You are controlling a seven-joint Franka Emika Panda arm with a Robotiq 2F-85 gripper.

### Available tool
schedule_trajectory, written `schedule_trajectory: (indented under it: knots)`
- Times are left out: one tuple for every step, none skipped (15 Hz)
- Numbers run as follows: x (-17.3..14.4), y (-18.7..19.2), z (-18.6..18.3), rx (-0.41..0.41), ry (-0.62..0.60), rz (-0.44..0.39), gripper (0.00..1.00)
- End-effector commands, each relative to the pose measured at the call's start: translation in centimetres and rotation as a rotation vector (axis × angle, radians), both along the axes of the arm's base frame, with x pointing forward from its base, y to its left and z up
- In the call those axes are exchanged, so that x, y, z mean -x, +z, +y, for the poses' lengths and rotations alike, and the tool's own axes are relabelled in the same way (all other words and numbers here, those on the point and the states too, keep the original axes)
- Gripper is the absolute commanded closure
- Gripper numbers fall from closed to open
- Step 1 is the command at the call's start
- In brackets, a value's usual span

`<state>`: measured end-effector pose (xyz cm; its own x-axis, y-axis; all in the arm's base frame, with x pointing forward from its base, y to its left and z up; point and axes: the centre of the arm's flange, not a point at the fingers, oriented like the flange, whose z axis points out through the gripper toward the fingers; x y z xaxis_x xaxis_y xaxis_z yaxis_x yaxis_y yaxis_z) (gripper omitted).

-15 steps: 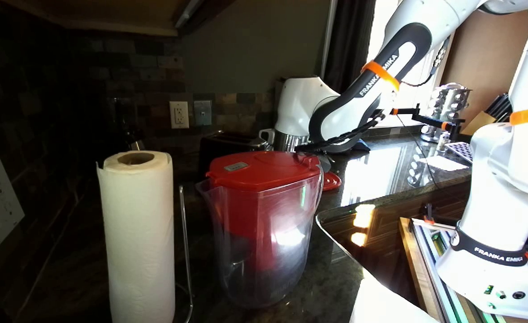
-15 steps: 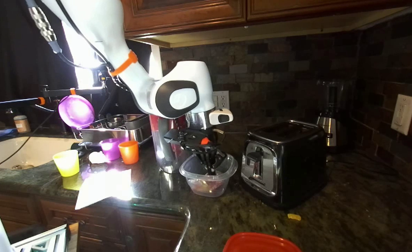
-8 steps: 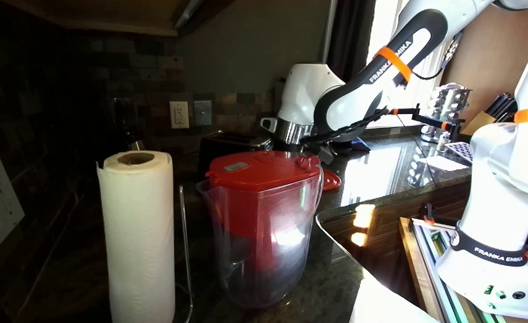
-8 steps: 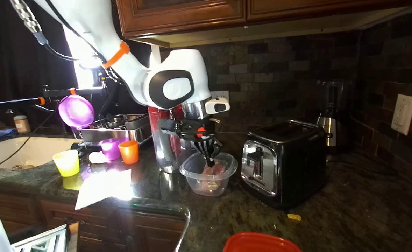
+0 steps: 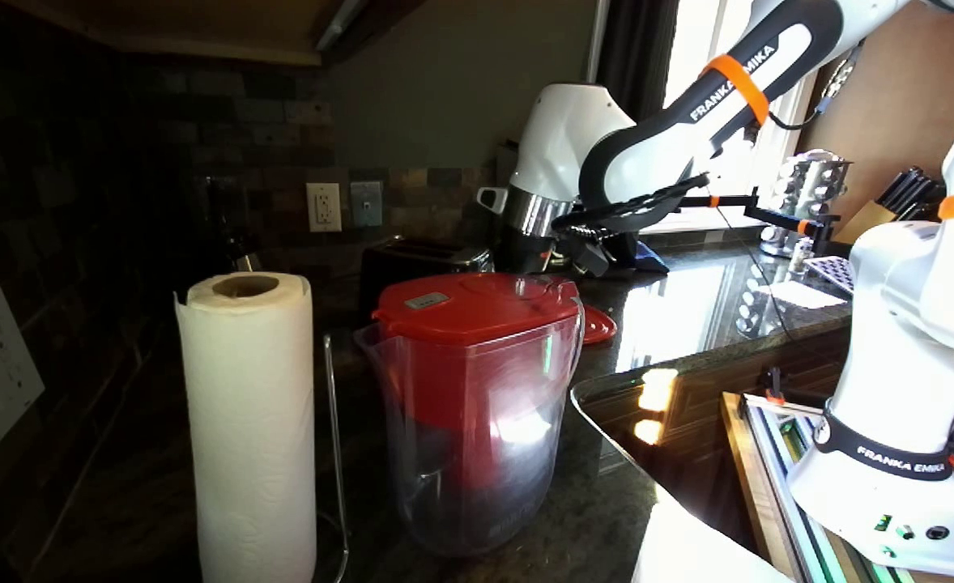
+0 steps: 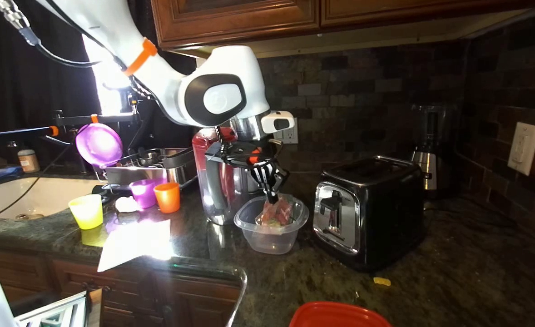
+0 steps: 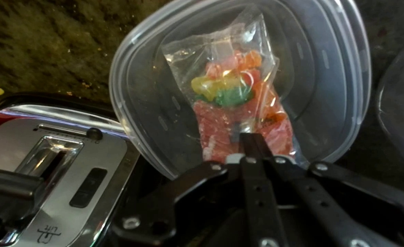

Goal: Take the red lid off the tupperware then remove the object in it and place it on the counter top

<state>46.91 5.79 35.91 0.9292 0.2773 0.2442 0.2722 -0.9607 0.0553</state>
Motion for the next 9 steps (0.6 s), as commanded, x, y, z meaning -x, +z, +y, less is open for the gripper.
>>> schedule_trajectory:
  knots:
    - [1.9,2.3,0.7,-0.009,-0.02,0.013,1.0]
    - [2.1,2.8,0.9,-0.008,-0.019,0.021,1.0]
    - [2.4,3.5,1.2,-0.005,-0.017,0.021,1.0]
    - [2.7,4.3,1.4,-0.004,-0.016,0.023,1.0]
    - [3.0,5.0,1.6,-0.003,-0.018,0.02,1.0]
    - [3.2,5.8,1.7,-0.003,-0.018,0.019,1.0]
    - [3.5,6.6,1.8,-0.002,-0.022,0.011,1.0]
    - [3.7,7.4,1.9,-0.004,-0.025,0.007,1.0]
    - [3.8,8.3,1.9,-0.005,-0.032,0.006,1.0]
